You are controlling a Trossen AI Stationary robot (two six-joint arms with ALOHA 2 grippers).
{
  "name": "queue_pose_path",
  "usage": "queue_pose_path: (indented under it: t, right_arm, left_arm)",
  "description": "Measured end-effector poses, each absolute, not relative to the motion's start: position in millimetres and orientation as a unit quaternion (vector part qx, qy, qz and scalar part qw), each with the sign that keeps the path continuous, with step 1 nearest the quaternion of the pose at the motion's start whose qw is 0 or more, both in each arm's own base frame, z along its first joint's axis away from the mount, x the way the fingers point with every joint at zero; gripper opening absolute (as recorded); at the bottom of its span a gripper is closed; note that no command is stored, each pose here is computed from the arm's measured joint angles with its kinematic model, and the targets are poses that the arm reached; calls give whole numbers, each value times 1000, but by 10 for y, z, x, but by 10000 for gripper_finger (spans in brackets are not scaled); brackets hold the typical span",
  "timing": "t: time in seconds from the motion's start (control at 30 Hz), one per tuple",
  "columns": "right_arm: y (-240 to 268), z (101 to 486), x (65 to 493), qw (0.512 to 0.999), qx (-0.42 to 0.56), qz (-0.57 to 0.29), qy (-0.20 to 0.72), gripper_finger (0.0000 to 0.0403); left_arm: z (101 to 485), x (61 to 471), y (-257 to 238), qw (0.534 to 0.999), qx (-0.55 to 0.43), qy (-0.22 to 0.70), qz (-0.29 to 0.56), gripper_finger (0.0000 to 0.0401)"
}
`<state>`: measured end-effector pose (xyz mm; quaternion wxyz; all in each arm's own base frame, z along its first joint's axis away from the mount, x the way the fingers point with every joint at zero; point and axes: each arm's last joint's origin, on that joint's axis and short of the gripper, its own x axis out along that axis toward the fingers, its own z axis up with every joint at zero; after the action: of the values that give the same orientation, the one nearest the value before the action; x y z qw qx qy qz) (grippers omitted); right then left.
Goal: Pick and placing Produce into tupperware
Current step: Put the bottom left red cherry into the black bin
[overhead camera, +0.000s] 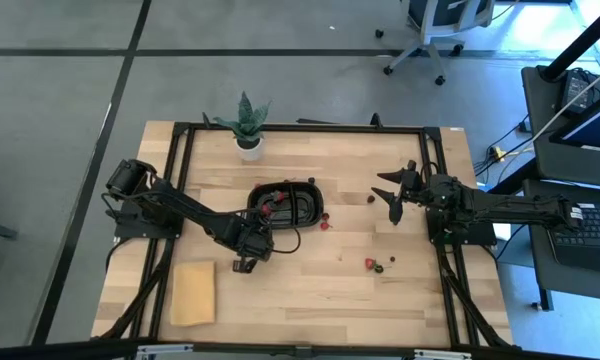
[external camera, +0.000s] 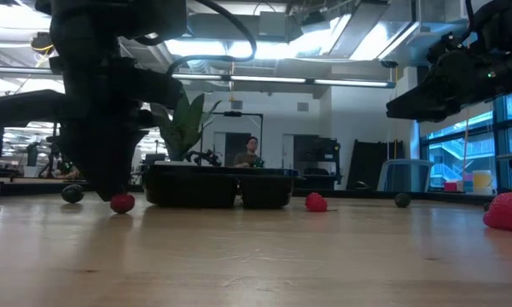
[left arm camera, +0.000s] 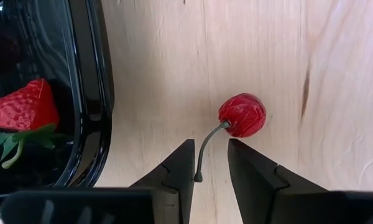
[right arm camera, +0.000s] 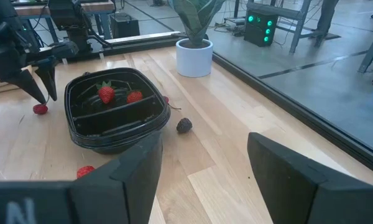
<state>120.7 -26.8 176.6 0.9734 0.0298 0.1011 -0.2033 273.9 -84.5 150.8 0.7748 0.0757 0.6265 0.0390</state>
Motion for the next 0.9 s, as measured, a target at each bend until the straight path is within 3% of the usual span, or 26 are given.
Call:
queue_pose_path:
  t: [0.9]
  right_arm:
    - [-268, 1766, 1208, 973, 30, -203, 101, 238]
  left_arm:
    - [1671, 2814, -863, 777, 74, 624, 39, 89]
